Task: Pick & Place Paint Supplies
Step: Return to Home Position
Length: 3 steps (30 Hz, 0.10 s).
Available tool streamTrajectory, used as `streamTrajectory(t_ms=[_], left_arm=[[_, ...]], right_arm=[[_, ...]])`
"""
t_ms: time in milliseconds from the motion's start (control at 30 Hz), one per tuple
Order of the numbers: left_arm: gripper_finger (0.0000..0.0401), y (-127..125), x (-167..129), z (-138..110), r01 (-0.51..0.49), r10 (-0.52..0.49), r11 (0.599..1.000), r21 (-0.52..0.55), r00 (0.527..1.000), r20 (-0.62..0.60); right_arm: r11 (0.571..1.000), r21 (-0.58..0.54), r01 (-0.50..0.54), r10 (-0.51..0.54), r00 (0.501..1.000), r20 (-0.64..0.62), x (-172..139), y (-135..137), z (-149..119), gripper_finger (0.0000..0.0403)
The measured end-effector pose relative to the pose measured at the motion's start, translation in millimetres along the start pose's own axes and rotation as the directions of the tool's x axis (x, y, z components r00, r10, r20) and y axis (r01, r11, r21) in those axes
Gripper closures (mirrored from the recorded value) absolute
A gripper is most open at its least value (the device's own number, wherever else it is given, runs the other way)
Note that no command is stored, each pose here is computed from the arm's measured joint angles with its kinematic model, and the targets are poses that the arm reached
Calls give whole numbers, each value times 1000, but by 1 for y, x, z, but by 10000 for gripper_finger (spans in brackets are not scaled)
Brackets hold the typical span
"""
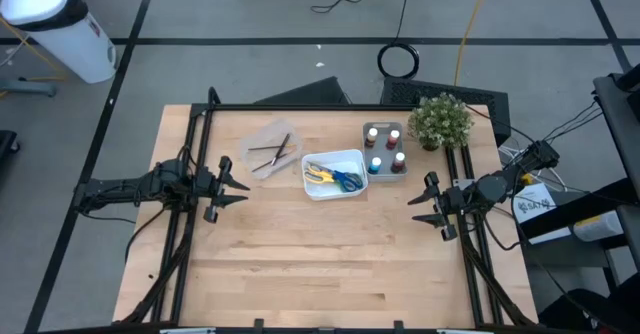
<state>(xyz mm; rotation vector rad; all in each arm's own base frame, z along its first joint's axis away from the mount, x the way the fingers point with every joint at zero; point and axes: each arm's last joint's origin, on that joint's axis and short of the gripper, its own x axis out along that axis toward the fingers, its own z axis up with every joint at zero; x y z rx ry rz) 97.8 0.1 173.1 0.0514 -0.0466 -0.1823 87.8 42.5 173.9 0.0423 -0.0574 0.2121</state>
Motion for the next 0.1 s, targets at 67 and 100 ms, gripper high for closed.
streamTrajectory(t_ms=[67,100], left_arm=[[281,0,0,0,0,0,1000,0,1000,0],[281,0,0,0,0,0,1000,0,1000,0]], right_arm=[[1000,0,0,0,1000,1,0,0,0,232],[1000,0,0,0,1000,0,0,0,0,231]])
